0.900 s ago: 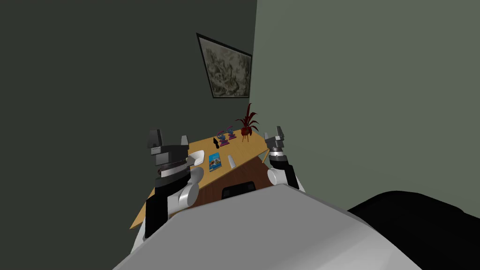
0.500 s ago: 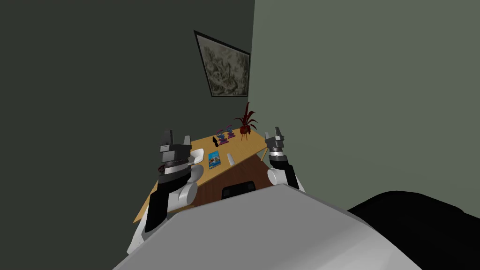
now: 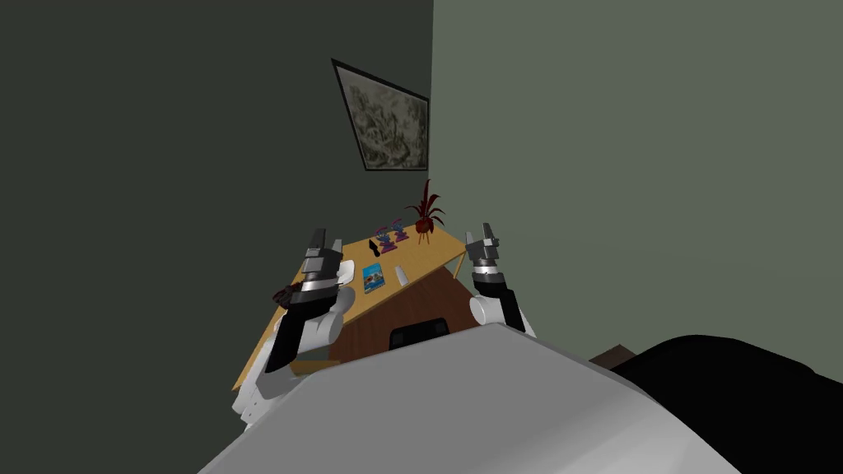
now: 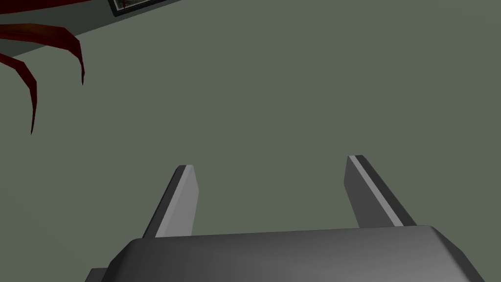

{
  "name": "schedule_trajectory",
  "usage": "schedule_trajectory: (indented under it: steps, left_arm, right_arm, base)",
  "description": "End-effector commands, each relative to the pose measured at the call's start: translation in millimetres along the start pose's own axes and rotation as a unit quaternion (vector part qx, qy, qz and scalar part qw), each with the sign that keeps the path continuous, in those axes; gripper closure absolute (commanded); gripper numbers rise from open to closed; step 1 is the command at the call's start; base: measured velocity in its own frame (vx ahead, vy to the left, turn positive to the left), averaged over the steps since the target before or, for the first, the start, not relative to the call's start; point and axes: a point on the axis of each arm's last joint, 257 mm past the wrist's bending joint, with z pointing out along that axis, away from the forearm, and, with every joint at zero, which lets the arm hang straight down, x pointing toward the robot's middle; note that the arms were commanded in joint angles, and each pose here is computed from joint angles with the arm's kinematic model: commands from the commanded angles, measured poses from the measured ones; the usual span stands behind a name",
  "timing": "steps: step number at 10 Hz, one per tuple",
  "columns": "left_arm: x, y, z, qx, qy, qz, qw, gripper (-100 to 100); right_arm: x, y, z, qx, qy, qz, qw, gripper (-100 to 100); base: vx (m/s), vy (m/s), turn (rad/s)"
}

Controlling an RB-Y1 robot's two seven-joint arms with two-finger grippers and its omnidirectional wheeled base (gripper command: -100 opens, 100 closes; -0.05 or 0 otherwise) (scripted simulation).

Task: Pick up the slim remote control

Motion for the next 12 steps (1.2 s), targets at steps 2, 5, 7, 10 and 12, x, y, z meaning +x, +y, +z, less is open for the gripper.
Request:
schedule_trajectory:
  steps: [2, 5, 7, 10, 12]
  left_arm:
    - [-7.5, 33.1, 15.5, -0.037, 0.014, 0.035, 0.9986, -100]
    - [-12.9, 58.9, 19.4, -0.067, 0.018, 0.049, 0.9964, -100]
    - [-12.9, 58.9, 19.4, -0.067, 0.018, 0.049, 0.9964, -100]
    - [-12.9, 58.9, 19.4, -0.067, 0.018, 0.049, 0.9964, -100]
    - [-12.9, 58.9, 19.4, -0.067, 0.018, 0.049, 0.9964, -100]
  right_arm:
    - [-0.1, 0.0, -0.1, 0.0, 0.0, 0.0, 1.0, 0]
    - [-0.1, 0.0, -0.1, 0.0, 0.0, 0.0, 1.0, 0]
    - [-0.1, 0.0, -0.1, 0.0, 0.0, 0.0, 1.0, 0]
    - [-0.1, 0.0, -0.1, 0.0, 0.0, 0.0, 1.0, 0]
    - [-0.1, 0.0, -0.1, 0.0, 0.0, 0.0, 1.0, 0]
  base:
    - [-0.014, -0.002, -0.041]
    - [0.006, -0.008, -0.023]
    - [-0.004, 0.005, 0.015]
    - [0.007, -0.009, -0.026]
    - [0.0, 0.0, 0.0]
